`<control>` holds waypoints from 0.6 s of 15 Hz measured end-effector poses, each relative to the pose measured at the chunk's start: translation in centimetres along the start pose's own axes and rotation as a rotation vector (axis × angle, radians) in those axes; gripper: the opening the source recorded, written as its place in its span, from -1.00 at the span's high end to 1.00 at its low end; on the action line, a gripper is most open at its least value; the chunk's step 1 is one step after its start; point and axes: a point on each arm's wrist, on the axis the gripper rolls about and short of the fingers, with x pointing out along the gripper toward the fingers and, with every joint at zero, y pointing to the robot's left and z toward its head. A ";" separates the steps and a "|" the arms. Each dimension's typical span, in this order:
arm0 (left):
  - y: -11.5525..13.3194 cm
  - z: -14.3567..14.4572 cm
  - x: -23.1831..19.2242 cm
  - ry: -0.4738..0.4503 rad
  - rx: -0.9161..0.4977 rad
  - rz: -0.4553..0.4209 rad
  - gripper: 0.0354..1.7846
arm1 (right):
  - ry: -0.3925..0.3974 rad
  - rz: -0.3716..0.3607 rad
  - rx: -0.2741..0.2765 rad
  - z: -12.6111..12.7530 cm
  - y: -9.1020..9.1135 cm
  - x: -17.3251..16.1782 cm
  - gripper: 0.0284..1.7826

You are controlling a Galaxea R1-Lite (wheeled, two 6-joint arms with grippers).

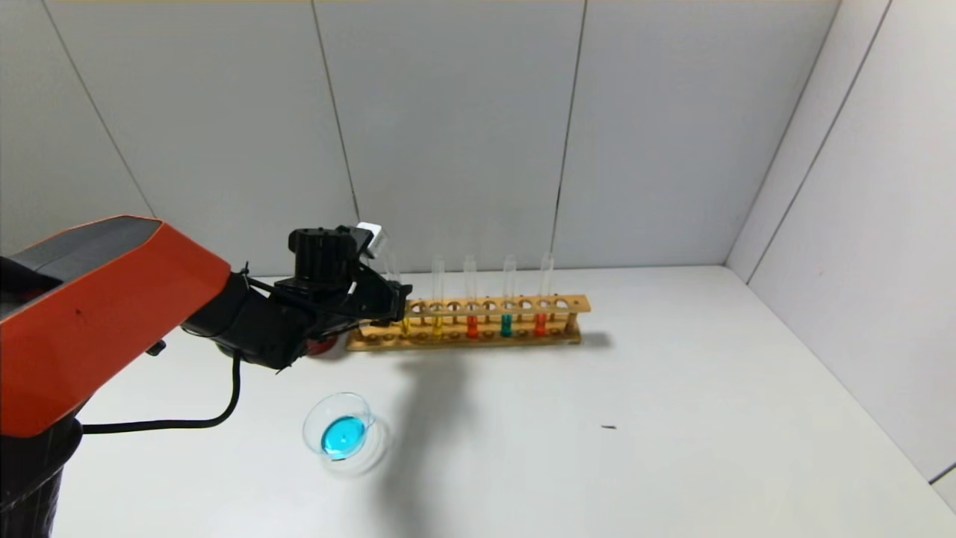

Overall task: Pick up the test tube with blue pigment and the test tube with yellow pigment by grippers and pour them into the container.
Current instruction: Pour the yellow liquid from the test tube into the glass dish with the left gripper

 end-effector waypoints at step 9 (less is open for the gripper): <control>-1.0 6.8 -4.1 -0.073 0.121 0.001 0.68 | 0.000 0.000 0.000 0.0 0.0 0.0 -0.96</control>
